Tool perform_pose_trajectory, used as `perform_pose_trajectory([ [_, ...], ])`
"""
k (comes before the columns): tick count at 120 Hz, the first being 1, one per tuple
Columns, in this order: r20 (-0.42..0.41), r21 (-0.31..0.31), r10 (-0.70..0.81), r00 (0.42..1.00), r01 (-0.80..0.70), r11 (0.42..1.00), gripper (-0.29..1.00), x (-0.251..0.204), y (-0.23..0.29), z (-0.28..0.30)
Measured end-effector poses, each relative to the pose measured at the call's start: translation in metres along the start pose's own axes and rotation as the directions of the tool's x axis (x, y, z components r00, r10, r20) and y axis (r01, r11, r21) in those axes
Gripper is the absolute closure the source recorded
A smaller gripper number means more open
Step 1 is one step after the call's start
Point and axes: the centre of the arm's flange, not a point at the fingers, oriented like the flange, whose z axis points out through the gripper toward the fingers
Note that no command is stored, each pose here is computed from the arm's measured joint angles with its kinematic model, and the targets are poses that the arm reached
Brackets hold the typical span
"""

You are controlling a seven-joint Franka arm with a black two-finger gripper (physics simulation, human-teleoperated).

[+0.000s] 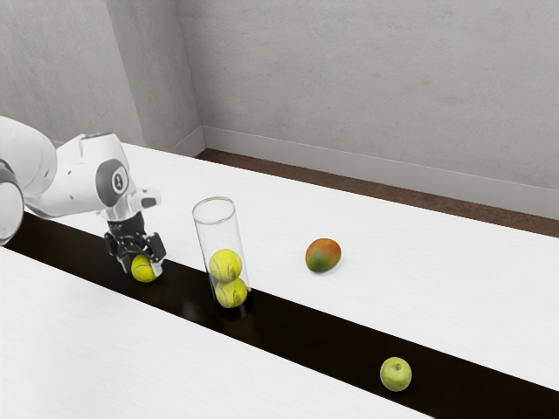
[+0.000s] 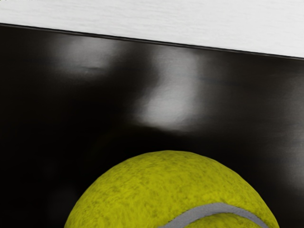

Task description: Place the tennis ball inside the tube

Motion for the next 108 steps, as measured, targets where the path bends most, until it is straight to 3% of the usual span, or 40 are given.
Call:
perform_pose_trajectory([
  [32, -0.011, -0.003, 0.047, 0.999, -0.047, 0.999, 0.01, 0.005, 0.007, 0.004],
  [72, -0.037, -0.005, 0.063, 0.997, -0.064, 0.998, 0.33, 0.006, 0.009, -0.002],
  [88, -0.081, 0.007, 0.073, 0.994, -0.072, 0.997, 0.42, -0.006, 0.02, -0.039],
  [108, -0.161, 0.068, 0.127, 0.979, -0.118, 0.991, 0.45, -0.034, 0.067, -0.14],
])
